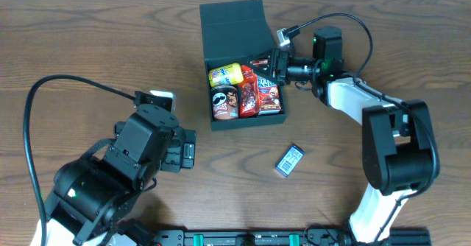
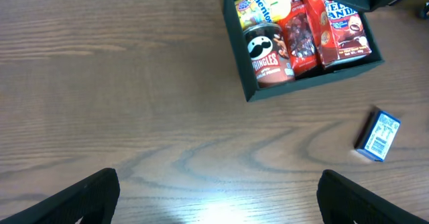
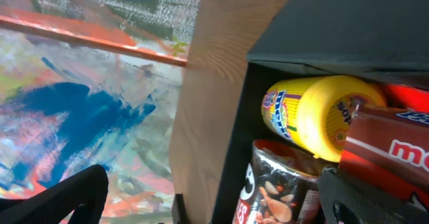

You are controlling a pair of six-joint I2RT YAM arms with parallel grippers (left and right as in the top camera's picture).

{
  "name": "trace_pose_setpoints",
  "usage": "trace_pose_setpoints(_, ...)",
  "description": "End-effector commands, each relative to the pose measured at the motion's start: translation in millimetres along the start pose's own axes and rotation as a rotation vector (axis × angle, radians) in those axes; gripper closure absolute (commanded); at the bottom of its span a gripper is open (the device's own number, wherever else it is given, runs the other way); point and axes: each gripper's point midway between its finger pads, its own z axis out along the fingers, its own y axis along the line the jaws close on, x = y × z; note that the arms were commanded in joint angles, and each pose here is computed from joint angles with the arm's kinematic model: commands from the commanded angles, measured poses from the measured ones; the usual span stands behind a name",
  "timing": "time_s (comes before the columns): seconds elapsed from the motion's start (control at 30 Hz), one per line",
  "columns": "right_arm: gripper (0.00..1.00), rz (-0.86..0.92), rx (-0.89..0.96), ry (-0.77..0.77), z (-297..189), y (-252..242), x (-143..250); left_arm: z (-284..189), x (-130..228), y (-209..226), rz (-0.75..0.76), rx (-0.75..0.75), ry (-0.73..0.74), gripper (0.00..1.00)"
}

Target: Pack container

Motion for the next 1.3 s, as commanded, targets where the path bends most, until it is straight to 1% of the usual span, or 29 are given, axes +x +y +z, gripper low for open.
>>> trace_pose_setpoints(0.0,0.01,0.0,0.077,-0.036,2.6,-27.8,-2.8,0.7,1.0,0.4,-0.006,-0.001,0.006,0.05)
trace_pose_setpoints(0.23,0.01,-0.008,0.093,-0.054,2.2,-29.8,-6.4,0.7,1.3,0.5,-0.006,-0.001,0.007,0.05)
trace_pose_setpoints(0.33,0.01,-0.036,0.075,-0.057,0.8,-20.7,-9.1,0.7,1.6,0.7,-0.005,-0.002,0.008,0.05)
trace_pose_setpoints(0.47,0.01,-0.141,0.03,-0.092,-7.6,18.0,-20.9,0.6,2.5,1.1,-0.004,-0.003,0.012,0.05)
trace_pose_setpoints(0.67,0.01,-0.328,-0.016,-0.188,-44.1,101.7,-37.0,0.6,2.4,1.1,-0.004,-0.003,0.011,0.05)
trace_pose_setpoints(0.73,0.01,-0.381,0.002,-0.206,-58.3,118.6,-34.9,0.5,2.3,1.2,-0.001,-0.003,0.011,0.05)
trace_pose_setpoints(0.8,0.01,-0.392,0.114,-0.243,-79.0,116.1,-32.7,-0.4,2.2,1.8,0.003,-0.005,0.007,0.05)
trace_pose_setpoints(0.9,0.01,-0.372,0.36,-0.288,-112.5,91.2,-25.1,-1.7,1.8,2.8,0.009,-0.007,0.0,0.05)
trace_pose_setpoints(0.97,0.01,-0.363,0.561,-0.296,-141.1,74.9,-10.5,-2.0,2.8,3.3,0.037,-0.008,0.003,0.05)
trace_pose_setpoints(1.07,0.01,-0.357,0.77,-0.303,-175.8,70.7,12.5,-2.0,7.0,4.8,0.06,-0.014,0.021,0.05)
trace_pose_setpoints(1.17,0.01,-0.355,0.879,-0.35,-202.7,82.3,28.4,-1.0,12.6,4.9,0.082,-0.015,0.042,0.05)
trace_pose_setpoints(1.27,0.01,-0.385,0.957,-0.43,-231.6,106.6,46.8,2.4,22.9,-6.4,0.156,0.013,0.066,0.05)
